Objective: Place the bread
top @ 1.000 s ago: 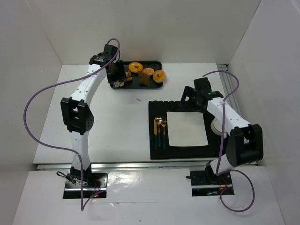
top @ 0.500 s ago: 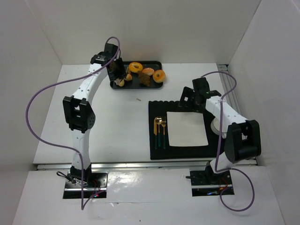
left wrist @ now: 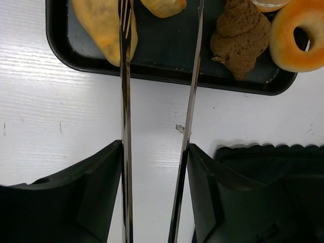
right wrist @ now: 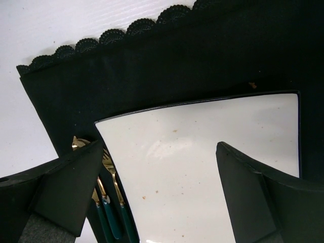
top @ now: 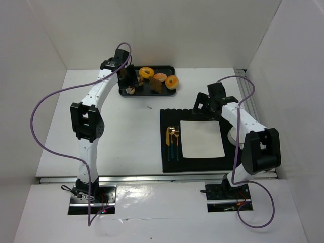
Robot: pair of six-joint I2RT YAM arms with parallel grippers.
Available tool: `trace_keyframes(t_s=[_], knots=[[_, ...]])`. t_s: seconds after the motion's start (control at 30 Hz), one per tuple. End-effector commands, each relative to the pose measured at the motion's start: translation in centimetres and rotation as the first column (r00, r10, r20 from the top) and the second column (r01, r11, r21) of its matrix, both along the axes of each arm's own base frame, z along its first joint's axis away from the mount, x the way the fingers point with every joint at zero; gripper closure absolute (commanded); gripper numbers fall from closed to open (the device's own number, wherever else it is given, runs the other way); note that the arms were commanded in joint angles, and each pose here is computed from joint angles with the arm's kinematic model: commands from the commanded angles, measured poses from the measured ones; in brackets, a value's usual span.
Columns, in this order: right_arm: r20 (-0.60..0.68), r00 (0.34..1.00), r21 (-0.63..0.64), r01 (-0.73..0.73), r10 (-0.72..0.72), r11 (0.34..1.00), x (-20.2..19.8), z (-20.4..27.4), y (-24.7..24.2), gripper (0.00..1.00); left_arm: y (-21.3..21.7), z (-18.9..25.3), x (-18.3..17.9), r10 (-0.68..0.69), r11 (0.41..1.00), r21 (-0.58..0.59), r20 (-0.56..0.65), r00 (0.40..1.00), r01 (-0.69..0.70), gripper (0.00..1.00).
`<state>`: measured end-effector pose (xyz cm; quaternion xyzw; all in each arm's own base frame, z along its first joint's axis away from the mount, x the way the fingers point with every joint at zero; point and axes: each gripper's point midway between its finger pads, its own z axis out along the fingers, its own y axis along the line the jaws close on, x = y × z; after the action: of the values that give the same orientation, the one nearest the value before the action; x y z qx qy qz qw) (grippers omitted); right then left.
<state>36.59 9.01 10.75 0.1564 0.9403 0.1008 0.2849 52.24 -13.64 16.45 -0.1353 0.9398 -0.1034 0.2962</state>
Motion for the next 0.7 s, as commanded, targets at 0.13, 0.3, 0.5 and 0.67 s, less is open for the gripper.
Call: trace_keyframes(t_s=[0.13,0.3,0.5,0.67], knots=[[0.078,0.997,0.022,0.009,-0.010,1.000,2.0,2.1,0.1,0.01,0.0,2.7,0.8,0.006,1.000,0.004,0.077,0.997,-0.006,0.34],[0.069,0.998,0.020,0.000,-0.001,1.000,1.7,1.8,0.5,0.01,-0.7,1.7,1.0,-0.018,1.000,-0.022,0.057,0.998,0.019,0.38],[0.069,0.998,0.020,0.000,-0.001,1.000,1.7,1.8,0.5,0.01,-1.4,1.4,1.6,-0.035,0.998,-0.047,0.066,0.997,0.038,0.61],[0.063,0.998,0.004,0.011,-0.011,1.000,1.4,1.8,0.1,0.01,-1.4,5.6,0.9,-0.039,0.996,-0.068,0.141,0.989,0.049,0.79]])
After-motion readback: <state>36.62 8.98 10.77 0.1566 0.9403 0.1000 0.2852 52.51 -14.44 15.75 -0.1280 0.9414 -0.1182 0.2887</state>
